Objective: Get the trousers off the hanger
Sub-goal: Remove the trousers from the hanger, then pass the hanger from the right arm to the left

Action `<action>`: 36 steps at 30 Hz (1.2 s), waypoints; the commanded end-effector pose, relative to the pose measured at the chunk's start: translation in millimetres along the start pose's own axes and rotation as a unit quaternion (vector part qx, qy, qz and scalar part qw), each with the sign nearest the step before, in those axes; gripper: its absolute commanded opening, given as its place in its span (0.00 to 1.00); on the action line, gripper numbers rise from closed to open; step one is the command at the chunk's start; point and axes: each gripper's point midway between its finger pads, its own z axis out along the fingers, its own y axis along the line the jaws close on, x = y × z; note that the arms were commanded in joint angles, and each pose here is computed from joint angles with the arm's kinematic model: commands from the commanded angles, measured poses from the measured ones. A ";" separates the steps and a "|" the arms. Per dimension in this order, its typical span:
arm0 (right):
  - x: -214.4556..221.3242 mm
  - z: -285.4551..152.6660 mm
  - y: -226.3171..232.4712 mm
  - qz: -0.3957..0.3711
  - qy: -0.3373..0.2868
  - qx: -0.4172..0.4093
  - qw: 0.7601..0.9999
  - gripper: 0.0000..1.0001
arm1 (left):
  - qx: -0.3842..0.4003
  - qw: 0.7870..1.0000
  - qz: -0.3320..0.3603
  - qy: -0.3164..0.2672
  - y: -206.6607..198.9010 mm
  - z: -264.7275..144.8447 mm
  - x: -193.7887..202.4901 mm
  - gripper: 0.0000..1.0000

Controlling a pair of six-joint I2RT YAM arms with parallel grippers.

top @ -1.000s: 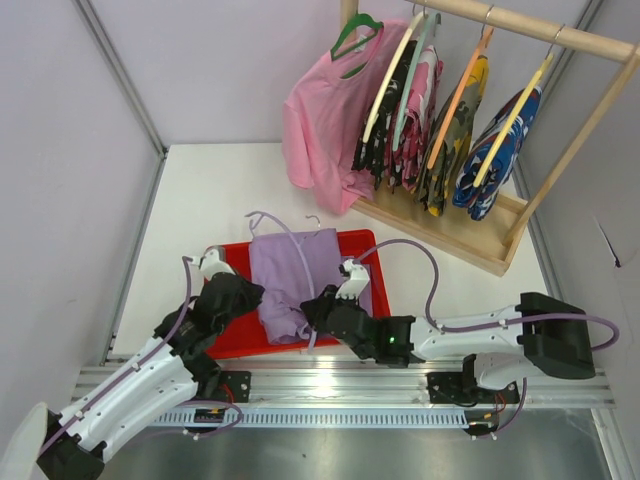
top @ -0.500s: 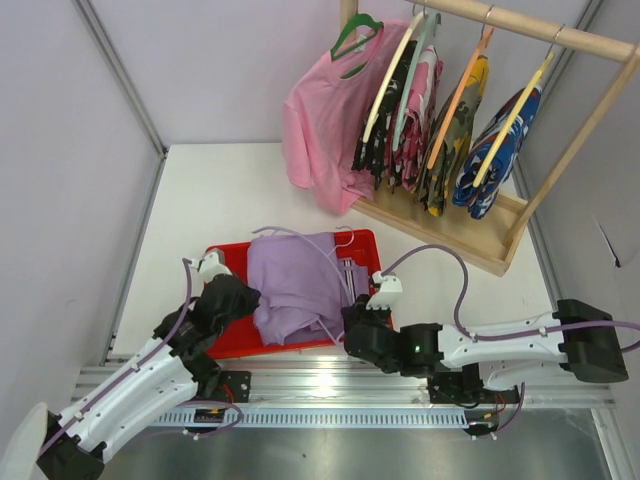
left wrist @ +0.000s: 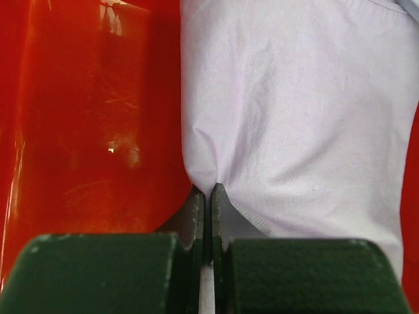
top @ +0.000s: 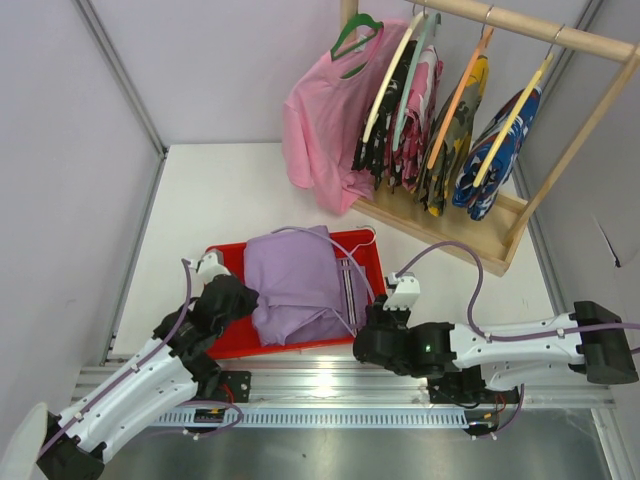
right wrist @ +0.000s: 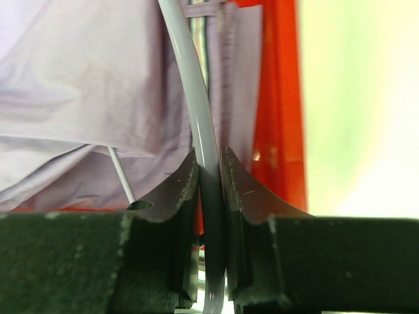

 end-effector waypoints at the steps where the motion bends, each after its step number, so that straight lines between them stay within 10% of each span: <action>1: -48.7 -3.6 -32.5 -0.017 -0.109 0.071 0.991 0.00 | -0.054 0.998 0.015 -0.034 21.9 -1.6 -14.4 0.00; 27: -71.0 -45.9 -25.4 -0.113 -0.157 0.058 0.979 0.00 | 0.003 0.996 0.089 0.021 -6.0 6.2 -1.4 0.06; 33: -93.8 -57.3 -20.0 -0.106 -0.167 0.036 0.980 0.00 | -0.005 0.996 0.087 0.008 -5.5 -7.8 -14.7 0.41; 36: -111.0 -65.4 -18.8 -0.106 -0.180 0.021 0.978 0.00 | -0.008 0.997 0.075 -0.013 -7.8 -20.2 -30.3 0.91</action>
